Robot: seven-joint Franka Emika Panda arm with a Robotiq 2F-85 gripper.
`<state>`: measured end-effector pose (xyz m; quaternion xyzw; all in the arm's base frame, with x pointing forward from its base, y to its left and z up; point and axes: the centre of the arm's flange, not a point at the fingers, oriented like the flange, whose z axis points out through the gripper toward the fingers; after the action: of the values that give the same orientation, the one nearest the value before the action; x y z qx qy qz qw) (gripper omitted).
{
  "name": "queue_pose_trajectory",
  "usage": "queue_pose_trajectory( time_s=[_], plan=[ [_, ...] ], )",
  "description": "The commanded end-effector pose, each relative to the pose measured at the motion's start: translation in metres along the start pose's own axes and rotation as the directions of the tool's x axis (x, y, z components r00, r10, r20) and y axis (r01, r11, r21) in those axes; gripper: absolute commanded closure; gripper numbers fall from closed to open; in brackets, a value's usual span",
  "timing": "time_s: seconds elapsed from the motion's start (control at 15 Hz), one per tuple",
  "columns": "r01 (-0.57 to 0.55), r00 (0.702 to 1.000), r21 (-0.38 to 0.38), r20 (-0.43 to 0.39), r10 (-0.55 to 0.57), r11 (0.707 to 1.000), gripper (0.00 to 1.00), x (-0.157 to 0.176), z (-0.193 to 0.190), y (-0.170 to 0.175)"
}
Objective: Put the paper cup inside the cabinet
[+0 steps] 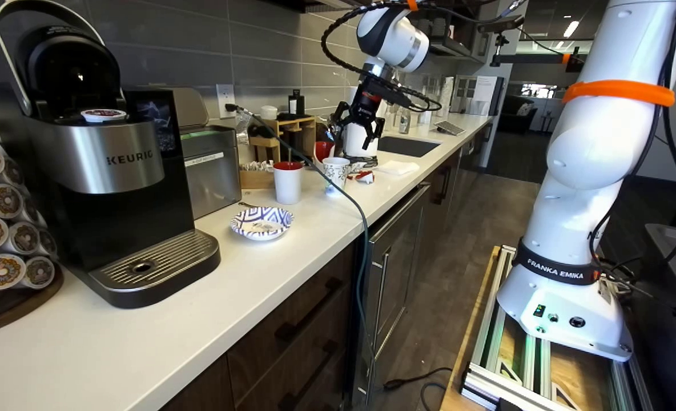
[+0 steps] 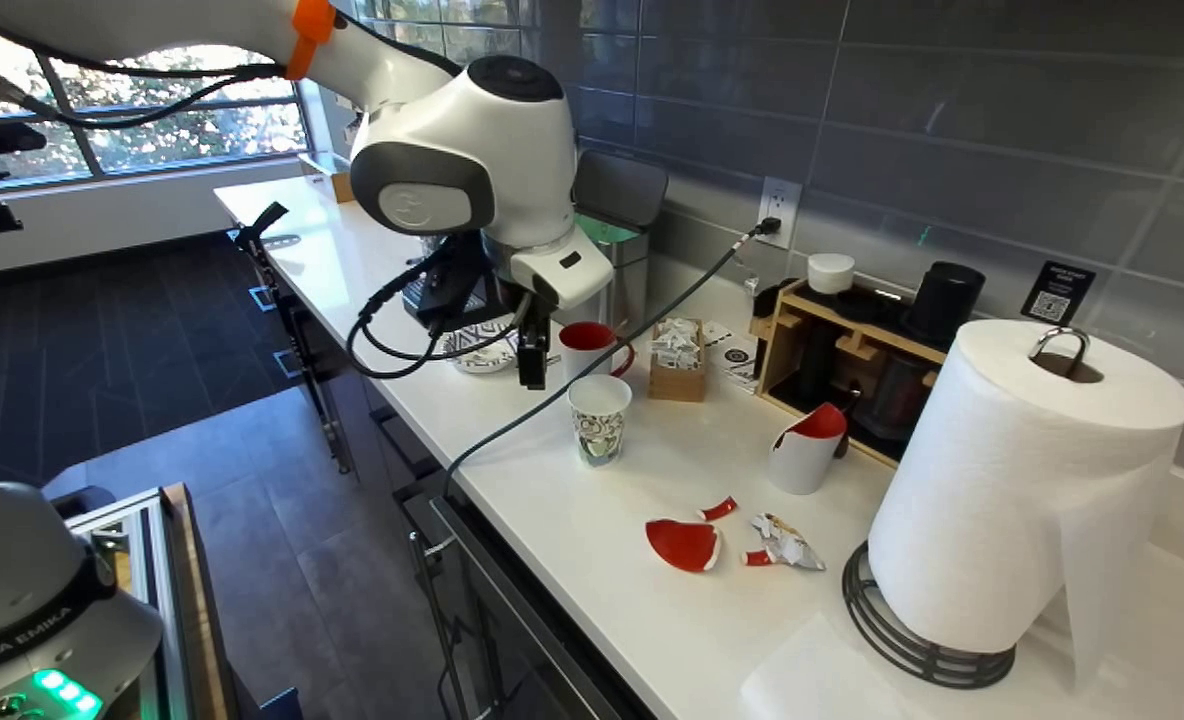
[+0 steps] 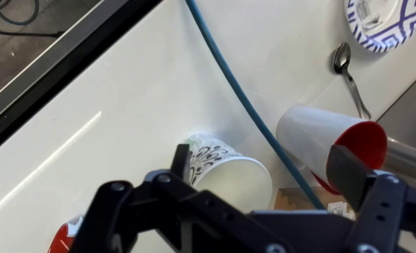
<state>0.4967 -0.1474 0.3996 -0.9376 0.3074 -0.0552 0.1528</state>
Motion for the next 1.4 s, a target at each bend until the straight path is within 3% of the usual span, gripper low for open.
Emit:
queue_pose_trajectory(
  time_s=[0.0,0.33,0.73,0.87,0.93,1.33],
  plan=[
    [-0.062,0.993,-0.048,-0.105,0.057,0.997,0.00,0.002,0.019,0.000],
    [-0.137,0.970,-0.106,-0.215,0.112,0.985,0.00,0.008,0.031,0.007],
    [-0.204,0.963,-0.133,-0.203,0.175,0.970,0.03,0.010,0.059,0.012],
    [-0.233,0.957,-0.128,-0.205,0.205,0.964,0.28,0.013,0.066,0.012],
    [-0.242,0.955,-0.123,-0.204,0.215,0.962,0.30,0.014,0.068,0.012],
    [-0.304,0.934,-0.115,-0.234,0.271,0.946,0.77,0.021,0.074,0.011]
  ],
)
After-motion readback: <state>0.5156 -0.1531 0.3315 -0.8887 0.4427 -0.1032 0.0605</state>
